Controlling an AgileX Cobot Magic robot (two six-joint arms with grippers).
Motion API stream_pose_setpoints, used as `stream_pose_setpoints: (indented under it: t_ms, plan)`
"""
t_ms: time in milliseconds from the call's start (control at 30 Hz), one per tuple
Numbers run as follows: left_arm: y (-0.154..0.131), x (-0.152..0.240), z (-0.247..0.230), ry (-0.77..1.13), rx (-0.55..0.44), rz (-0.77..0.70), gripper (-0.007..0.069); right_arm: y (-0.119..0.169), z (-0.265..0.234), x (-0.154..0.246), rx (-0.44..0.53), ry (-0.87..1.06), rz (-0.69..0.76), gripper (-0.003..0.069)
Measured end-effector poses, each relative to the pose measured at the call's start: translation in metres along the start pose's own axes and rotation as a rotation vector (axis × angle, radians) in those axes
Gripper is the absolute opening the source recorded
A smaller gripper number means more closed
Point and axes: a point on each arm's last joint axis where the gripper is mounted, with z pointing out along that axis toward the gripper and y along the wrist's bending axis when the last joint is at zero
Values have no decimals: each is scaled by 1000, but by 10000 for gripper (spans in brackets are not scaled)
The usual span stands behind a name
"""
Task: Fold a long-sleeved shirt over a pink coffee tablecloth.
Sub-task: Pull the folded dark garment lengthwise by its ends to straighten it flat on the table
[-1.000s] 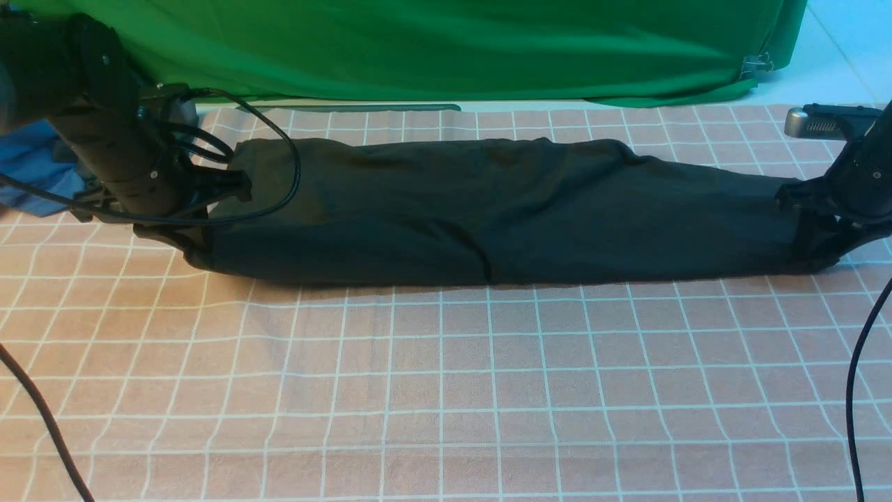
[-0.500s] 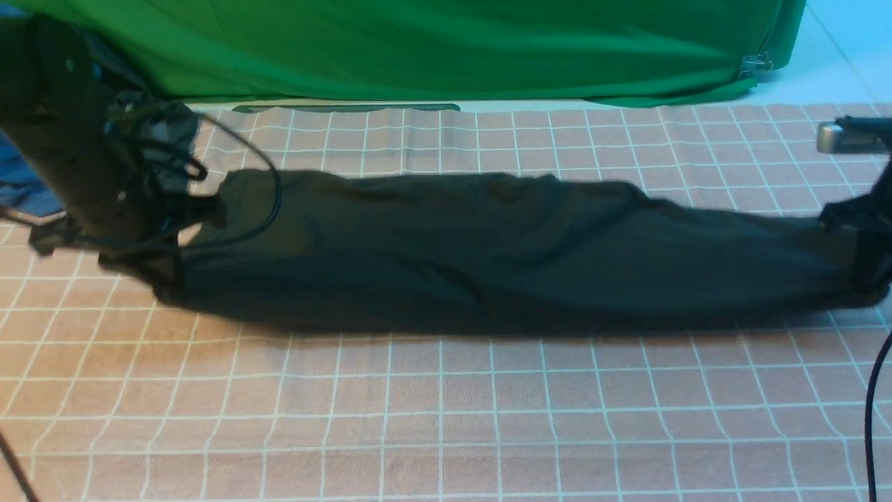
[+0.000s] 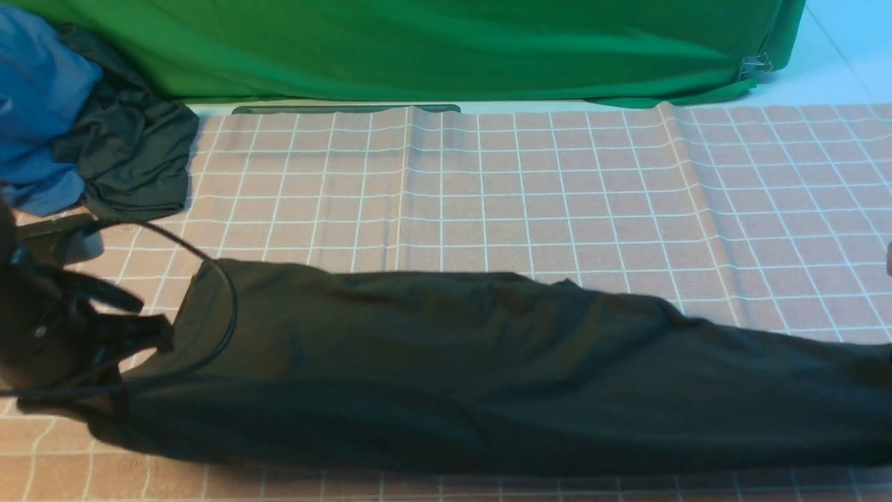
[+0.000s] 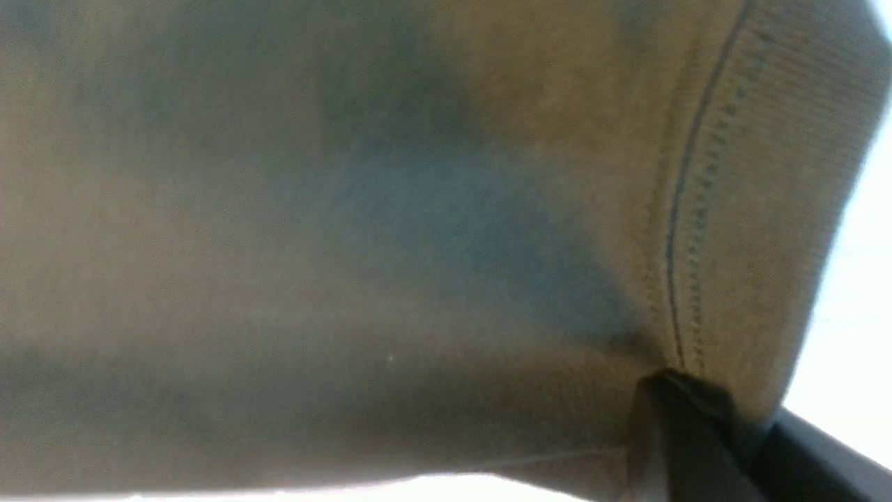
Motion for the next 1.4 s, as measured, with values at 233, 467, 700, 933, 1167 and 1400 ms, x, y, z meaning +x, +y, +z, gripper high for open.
stream_pose_setpoints:
  t_ms: [233,467,700,933,1167,1400]
  plan:
    - [1,15,-2,-26,17,-19,67,0,13,11,13,2,-5,160]
    - [4,27,6,57,-3,-48,218,-2,13,11,34,0,-8,343]
    - [3,15,-28,-52,12,-51,431,-3,-25,-3,25,-36,14,321]
    - [-18,2,-48,-153,221,-70,301,51,-62,-18,-209,-298,-137,58]
    - [-79,-12,-8,-102,308,89,14,139,-33,-43,-296,-335,-383,37]
    - [-125,-5,29,1,335,174,13,187,7,-70,-298,-345,-444,37]
